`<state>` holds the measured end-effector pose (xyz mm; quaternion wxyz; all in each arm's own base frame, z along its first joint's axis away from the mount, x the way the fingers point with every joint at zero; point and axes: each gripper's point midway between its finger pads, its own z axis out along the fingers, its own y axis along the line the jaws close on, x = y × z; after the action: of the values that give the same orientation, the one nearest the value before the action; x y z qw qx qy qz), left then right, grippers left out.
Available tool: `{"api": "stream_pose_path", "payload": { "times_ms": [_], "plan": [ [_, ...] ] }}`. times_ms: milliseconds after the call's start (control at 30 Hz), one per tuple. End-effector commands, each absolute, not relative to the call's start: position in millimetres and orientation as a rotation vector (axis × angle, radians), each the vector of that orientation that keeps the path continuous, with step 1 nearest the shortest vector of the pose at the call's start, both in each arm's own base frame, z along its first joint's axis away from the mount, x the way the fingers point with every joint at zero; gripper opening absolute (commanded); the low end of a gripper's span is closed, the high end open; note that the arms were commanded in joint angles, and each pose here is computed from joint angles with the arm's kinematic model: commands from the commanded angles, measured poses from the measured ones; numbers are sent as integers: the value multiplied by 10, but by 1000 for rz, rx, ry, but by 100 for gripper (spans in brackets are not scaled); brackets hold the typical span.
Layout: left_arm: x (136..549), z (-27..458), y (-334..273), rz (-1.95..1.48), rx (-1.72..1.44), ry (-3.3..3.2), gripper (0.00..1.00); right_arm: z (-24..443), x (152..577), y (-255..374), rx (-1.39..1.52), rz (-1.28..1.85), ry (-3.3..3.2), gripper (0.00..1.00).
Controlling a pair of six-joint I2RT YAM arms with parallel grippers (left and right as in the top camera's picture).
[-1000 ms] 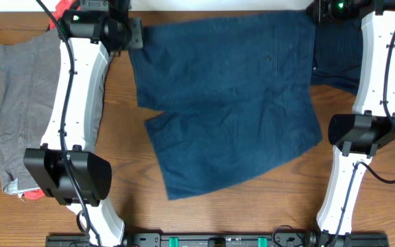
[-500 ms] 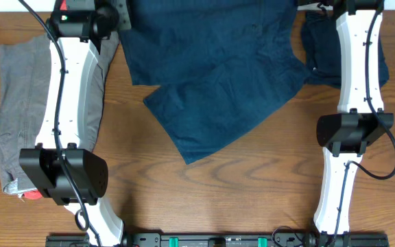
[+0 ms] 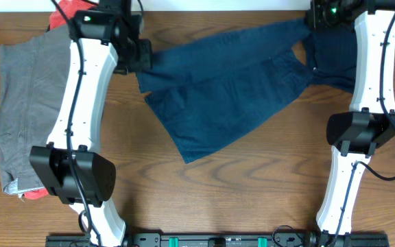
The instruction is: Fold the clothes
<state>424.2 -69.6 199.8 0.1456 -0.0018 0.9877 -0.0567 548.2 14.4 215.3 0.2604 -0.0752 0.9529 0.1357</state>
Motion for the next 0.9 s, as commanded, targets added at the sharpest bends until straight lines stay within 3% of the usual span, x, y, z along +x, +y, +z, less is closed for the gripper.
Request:
{"api": "stream_pose_path", "payload": {
  "times_ms": [0,467,867],
  "plan": [
    [4041,1831,-751,-124,21,2928,6,2197,5363,45,-263,353,2594,1],
    [3372,687,-1167,-145,117,3176,6,1320,5074,-64,-214,443,2851,1],
    [3104,675,-1299,-175,184,3242,6,999,4920,-221,-143,478,2937,1]
  ]
}}
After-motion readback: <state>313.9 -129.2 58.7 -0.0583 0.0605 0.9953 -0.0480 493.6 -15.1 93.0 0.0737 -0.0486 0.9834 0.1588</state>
